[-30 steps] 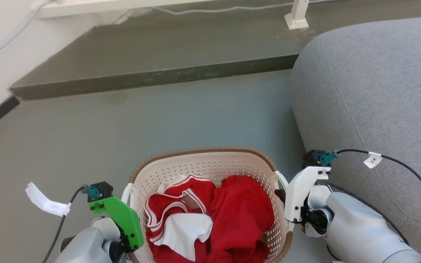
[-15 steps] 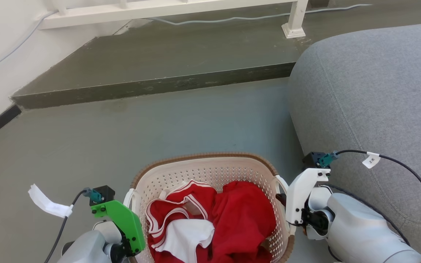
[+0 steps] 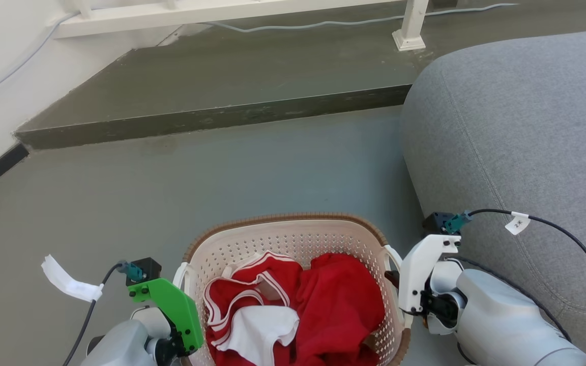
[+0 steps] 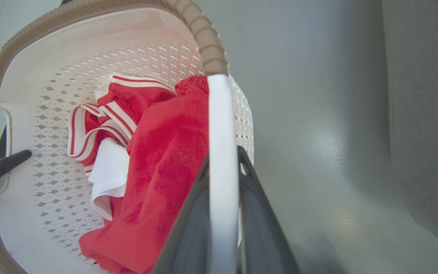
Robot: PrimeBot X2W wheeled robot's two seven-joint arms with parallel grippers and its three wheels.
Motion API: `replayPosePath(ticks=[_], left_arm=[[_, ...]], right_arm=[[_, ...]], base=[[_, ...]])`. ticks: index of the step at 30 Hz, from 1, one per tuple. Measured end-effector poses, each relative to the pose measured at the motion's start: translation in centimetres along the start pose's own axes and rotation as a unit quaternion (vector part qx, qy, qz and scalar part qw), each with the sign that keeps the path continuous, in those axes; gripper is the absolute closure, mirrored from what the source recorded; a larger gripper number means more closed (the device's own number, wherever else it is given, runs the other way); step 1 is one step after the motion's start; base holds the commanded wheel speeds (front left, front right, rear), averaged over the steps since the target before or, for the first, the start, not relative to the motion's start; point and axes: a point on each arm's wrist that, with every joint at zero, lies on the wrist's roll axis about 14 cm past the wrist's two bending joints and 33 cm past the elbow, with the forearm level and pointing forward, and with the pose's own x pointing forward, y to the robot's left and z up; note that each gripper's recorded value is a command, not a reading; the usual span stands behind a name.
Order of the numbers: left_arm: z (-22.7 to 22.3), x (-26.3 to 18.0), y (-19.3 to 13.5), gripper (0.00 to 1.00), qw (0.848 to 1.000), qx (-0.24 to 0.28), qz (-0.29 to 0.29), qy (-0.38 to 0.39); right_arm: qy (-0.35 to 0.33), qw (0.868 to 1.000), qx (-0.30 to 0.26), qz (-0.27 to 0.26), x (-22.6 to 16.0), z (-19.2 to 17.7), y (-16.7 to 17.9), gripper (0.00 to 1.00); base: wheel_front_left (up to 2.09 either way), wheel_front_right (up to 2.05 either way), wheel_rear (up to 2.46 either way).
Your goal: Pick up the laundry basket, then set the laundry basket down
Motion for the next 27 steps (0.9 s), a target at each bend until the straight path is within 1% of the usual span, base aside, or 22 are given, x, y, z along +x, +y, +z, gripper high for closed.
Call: replayPosePath(ticks=[11,16,22,27], left_arm=[[-0.1,0.1,0.1,1.00,1.000,0.000,0.003,0.002],[-0.1,0.4,0.2,1.00,1.000,-0.011,0.005,-0.001],[0.3,1.3,0.3,1.00,1.000,-0.030,0.002,-0.008],[2.0,2.3,0.4,1.00,0.999,-0.037,-0.001,-0.024]], right_arm=[[0.005,1.000,0.001,0.000,0.1,-0.3,0.0,1.00],[0.006,1.000,0.004,-0.001,0.4,-0.3,-0.2,1.00],[-0.001,1.000,0.008,-0.001,1.2,0.8,-0.5,1.00],[-0.017,1.000,0.008,-0.001,2.2,2.4,-0.8,1.00]], base=[[0.00,0.00,0.00],[0.00,0.00,0.00],[0.00,0.00,0.00],[0.00,0.00,0.00]])
